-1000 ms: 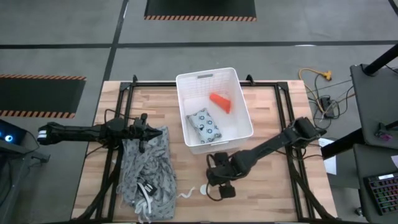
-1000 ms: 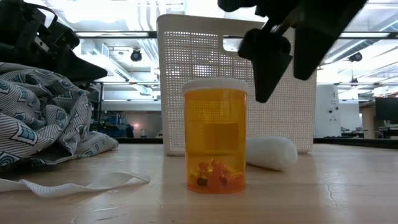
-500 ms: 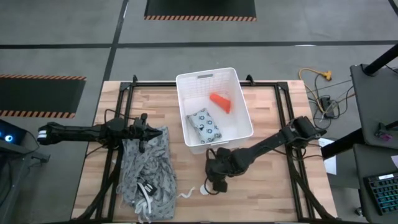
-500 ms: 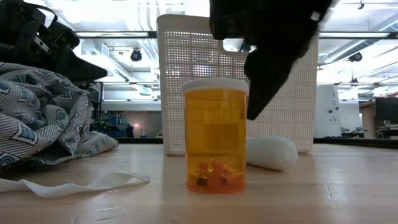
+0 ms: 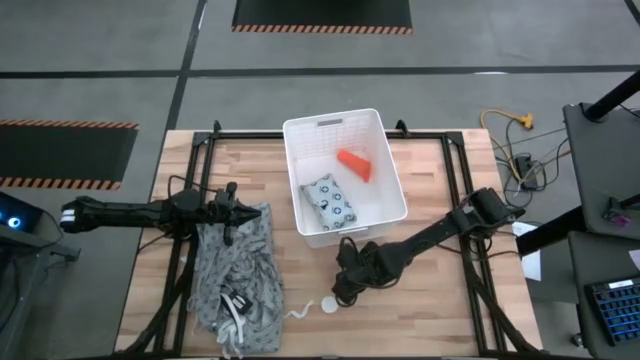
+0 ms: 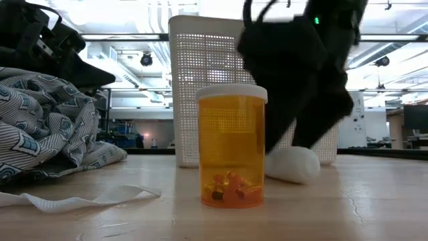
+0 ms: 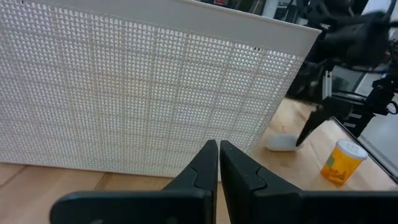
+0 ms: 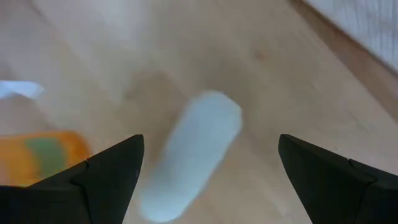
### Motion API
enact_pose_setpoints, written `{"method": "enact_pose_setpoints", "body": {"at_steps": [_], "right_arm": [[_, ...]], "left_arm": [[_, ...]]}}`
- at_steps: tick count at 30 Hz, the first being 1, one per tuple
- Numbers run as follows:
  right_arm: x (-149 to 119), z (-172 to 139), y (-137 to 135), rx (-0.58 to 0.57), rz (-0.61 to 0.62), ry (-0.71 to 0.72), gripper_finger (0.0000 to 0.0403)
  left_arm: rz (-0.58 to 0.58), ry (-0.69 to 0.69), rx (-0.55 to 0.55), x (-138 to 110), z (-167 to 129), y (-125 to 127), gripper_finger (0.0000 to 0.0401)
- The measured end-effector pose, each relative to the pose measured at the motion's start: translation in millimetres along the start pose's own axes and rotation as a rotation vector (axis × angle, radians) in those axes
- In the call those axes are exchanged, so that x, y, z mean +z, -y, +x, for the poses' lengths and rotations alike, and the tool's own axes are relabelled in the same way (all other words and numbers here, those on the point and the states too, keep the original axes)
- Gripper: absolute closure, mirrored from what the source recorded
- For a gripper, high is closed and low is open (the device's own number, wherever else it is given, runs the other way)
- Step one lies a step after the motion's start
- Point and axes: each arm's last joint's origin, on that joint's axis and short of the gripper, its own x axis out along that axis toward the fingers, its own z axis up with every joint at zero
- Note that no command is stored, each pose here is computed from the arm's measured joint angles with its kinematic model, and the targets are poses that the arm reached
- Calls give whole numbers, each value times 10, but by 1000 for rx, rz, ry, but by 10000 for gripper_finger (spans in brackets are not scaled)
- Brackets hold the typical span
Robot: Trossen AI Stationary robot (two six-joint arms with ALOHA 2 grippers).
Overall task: Pick & place medical supplies in basket/bin
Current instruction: Put the rolled gauze into the white bin
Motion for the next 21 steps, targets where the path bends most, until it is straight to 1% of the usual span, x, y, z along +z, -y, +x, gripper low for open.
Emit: {"method": "enact_pose_setpoints", "body": {"at_steps": [5,8,12,16,19,21], "right_arm": [[-60,111,39,-25,-8,-28,44],[-74,147,43,-38,-18,-39,74],[-76,146,46,-42,-21,-44,142],[-63,75,29,4,-18,-84,222],[2,-79,19,93,0,-167,279],[82,-239,15,166,-30,-197,313]], "left_arm": [[0,0,0,0,0,0,401],[0,0,0,0,0,0,401],[0,0,0,0,0,0,401],[0,0,0,0,0,0,401],[0,0,0,0,0,0,401],[0,0,0,0,0,0,401]]}}
